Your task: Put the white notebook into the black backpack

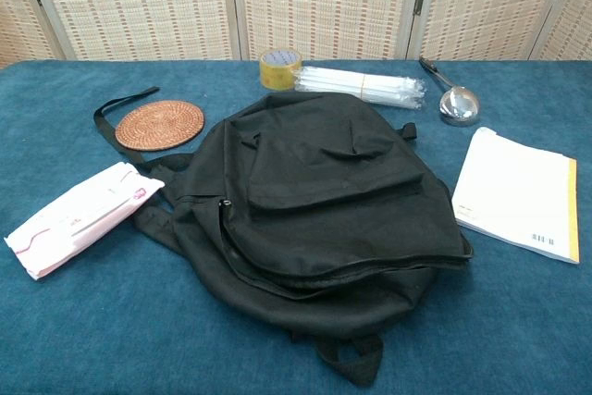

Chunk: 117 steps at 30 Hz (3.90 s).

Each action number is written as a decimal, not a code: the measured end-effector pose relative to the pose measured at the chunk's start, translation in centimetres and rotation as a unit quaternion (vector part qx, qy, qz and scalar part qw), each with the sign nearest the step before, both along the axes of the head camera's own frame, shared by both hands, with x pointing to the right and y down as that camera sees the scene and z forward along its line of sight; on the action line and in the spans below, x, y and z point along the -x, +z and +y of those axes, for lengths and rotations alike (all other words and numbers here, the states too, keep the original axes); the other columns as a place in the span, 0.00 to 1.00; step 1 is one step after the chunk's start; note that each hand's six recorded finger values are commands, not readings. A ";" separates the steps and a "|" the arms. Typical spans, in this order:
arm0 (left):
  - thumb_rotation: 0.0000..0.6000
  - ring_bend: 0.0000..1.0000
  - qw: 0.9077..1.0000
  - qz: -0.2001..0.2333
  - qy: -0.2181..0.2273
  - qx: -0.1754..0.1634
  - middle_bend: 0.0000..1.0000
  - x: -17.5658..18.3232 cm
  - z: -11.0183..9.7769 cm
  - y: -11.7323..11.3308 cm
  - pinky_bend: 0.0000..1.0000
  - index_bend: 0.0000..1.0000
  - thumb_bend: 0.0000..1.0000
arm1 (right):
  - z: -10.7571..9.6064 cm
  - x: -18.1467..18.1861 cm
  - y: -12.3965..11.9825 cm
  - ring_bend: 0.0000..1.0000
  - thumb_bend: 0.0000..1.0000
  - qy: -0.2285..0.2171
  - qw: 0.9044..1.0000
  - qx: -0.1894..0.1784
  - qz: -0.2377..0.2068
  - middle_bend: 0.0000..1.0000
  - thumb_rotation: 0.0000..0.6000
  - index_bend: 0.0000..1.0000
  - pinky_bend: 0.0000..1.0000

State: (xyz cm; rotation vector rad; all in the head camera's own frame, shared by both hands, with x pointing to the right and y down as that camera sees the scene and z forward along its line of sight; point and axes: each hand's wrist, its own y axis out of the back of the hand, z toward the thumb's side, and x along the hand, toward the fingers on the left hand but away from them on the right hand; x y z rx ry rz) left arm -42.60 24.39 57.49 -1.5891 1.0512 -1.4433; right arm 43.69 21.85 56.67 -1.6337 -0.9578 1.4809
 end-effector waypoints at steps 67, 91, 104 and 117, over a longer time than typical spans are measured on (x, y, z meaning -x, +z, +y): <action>1.00 0.04 1.000 0.008 -0.013 0.011 0.04 0.4 1.0 0.0 0.00 0.09 0.25 | -1.3 5.6 17.7 0.08 0.37 -0.175 0.983 0.050 0.002 0.03 1.00 0.00 0.00; 1.00 0.04 1.000 0.011 -0.022 0.011 0.04 0.9 1.0 0.0 0.00 0.09 0.25 | -5.7 10.2 18.8 0.17 0.54 -0.168 0.986 0.010 -0.024 0.12 1.00 0.04 0.14; 1.00 0.04 0.999 0.014 -0.027 0.014 0.04 1.2 1.3 -0.1 0.00 0.09 0.25 | -8.3 13.5 19.4 0.15 0.54 -0.158 0.987 0.008 -0.028 0.10 1.00 0.05 0.17; 1.00 0.04 0.999 0.014 -0.028 0.016 0.04 1.2 1.3 0.1 0.00 0.09 0.25 | -10.7 14.8 19.3 0.22 0.54 -0.116 0.993 0.007 -0.020 0.19 1.00 0.36 0.26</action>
